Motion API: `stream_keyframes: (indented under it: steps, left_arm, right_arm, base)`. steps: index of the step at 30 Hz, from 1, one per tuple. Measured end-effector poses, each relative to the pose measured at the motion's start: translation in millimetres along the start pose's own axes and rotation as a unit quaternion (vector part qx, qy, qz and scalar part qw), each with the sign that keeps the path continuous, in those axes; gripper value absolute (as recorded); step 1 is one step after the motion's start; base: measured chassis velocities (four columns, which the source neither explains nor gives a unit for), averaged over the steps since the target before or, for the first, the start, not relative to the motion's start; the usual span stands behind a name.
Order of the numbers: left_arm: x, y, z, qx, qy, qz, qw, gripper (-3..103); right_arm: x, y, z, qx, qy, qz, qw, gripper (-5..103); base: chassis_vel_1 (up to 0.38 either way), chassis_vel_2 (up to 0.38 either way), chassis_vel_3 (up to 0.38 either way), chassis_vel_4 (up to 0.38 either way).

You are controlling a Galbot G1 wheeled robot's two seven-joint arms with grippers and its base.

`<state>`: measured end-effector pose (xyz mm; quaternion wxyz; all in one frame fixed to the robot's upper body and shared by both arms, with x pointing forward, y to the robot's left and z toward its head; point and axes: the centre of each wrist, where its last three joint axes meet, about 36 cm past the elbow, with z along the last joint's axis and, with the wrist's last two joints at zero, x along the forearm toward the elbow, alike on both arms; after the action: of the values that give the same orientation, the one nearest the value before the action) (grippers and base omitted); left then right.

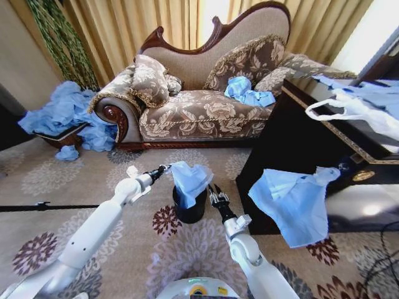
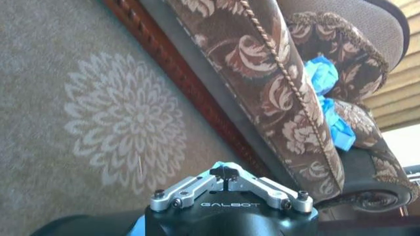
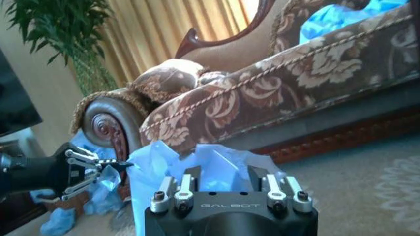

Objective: Place a garbage bag over the trash bin.

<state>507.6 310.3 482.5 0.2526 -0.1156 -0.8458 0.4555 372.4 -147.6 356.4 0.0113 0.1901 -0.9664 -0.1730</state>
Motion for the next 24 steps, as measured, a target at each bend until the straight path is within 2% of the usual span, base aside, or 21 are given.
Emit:
stream_keyframes:
  steps: [3,4,7,12,14,20,24]
  left_arm:
    - [9,-2.2,3,0.000,0.007,0.003,1.0000,0]
    - [9,-2.2,3,0.000,0.007,0.003,1.0000,0]
    - [21,-5.5,6,-0.004,0.012,0.007,0.9999,0]
    - [25,-6.6,5,-0.004,0.012,0.008,0.9999,0]
    - [26,-7.6,3,-0.005,0.012,0.008,0.9999,0]
    - [28,-9.5,2,-0.004,0.012,0.009,0.9999,0]
    - [32,-11.1,5,0.000,0.013,0.012,0.9998,0]
  right_arm:
    - [-16,8,1,-0.011,0.011,-0.009,1.000,62]
    - [-16,8,1,-0.011,0.011,-0.009,1.000,62]
    - [-44,21,-5,-0.055,0.051,-0.017,0.997,79]
    - [-59,25,-3,-0.071,0.069,-0.012,0.995,89]
    - [-73,23,-2,-0.095,0.082,-0.010,0.992,98]
    - [-98,17,-5,-0.102,0.082,-0.002,0.991,100]
    - [-123,28,-19,-0.075,0.073,0.037,0.994,100]
  base:
    - [0.000,0.000,0.000,0.000]
    - [0.000,0.000,0.000,0.000]
    - [0.000,0.000,0.000,0.000]
    - [0.000,0.000,0.000,0.000]
    - [0.000,0.000,0.000,0.000]
    - [0.000,0.000,0.000,0.000]
    - [0.000,0.000,0.000,0.000]
